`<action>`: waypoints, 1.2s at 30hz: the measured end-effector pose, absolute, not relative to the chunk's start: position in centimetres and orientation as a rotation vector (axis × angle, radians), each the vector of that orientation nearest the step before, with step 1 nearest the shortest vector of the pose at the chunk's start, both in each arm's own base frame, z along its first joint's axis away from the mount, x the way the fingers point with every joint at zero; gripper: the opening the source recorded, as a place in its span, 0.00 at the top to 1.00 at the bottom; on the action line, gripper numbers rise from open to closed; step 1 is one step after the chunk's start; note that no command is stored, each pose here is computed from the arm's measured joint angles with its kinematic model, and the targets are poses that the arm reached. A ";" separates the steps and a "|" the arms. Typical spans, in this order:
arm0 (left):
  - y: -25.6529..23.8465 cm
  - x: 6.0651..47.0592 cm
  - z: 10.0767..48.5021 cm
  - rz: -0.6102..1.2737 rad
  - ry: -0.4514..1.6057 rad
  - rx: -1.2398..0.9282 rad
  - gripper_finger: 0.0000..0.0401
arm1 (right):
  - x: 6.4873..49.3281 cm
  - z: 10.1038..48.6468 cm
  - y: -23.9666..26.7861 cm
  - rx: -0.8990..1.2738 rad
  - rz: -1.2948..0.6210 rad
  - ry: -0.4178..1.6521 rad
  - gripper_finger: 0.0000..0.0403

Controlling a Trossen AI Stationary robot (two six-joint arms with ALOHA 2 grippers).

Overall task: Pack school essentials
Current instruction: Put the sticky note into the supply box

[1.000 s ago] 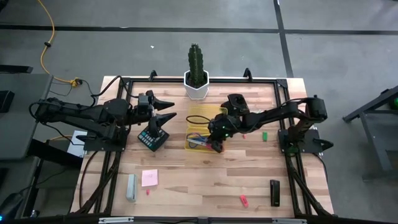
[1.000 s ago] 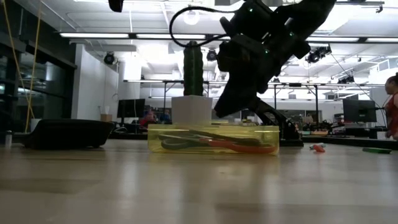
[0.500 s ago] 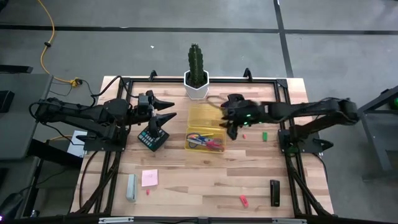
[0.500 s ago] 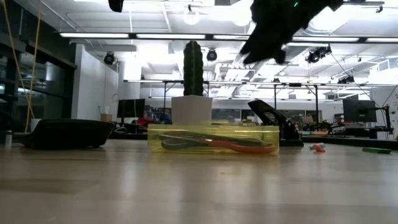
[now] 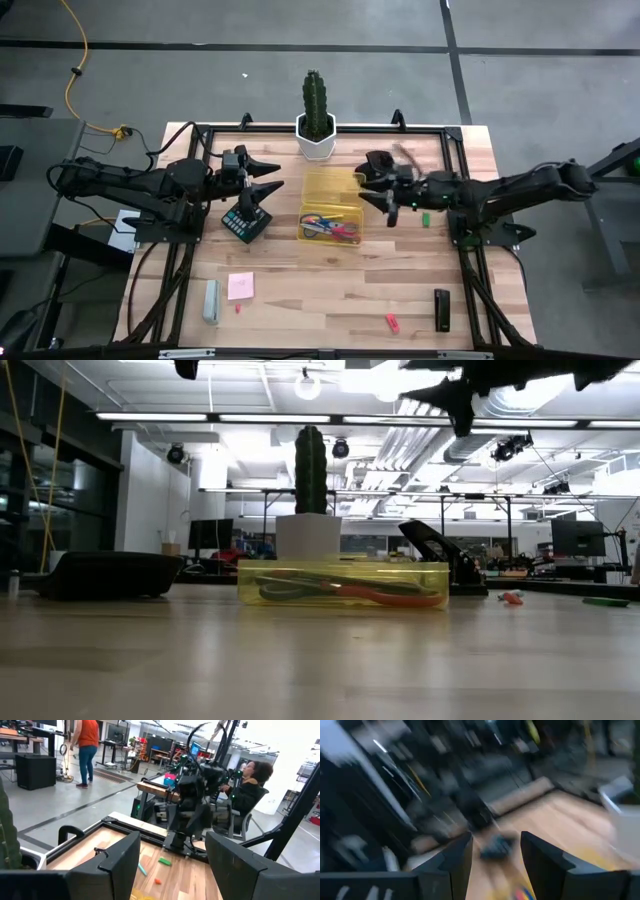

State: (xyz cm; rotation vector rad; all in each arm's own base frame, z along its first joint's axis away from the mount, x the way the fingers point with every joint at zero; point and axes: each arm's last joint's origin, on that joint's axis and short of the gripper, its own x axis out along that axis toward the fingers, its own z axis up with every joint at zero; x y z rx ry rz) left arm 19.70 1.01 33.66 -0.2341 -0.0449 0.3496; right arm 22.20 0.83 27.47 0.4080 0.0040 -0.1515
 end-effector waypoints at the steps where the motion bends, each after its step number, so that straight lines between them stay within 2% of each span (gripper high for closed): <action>1: 1.0 19.7 33.7 0.350 -0.045 -0.234 0.47 | 22.1 27.7 0.8 0.404 -0.133 -0.052 0.60; 7: 1.0 19.7 33.7 0.350 -0.045 -0.232 0.47 | 21.9 28.3 0.8 0.192 -0.124 -0.112 0.60; 22: 1.0 19.7 33.6 0.349 -0.042 -0.232 0.47 | 22.1 28.8 0.8 0.189 -0.122 -0.119 0.60; 27: 0.7 20.1 33.4 0.314 -0.042 -0.357 0.47 | 22.1 28.8 0.9 0.195 -0.118 -0.119 0.60; 31: -1.1 21.3 33.0 0.192 0.192 -0.399 0.47 | 22.1 28.8 0.9 0.195 -0.119 -0.115 0.60; 36: -4.8 22.4 30.9 0.091 0.663 -0.419 0.47 | 22.1 28.7 0.9 0.195 -0.120 -0.113 0.60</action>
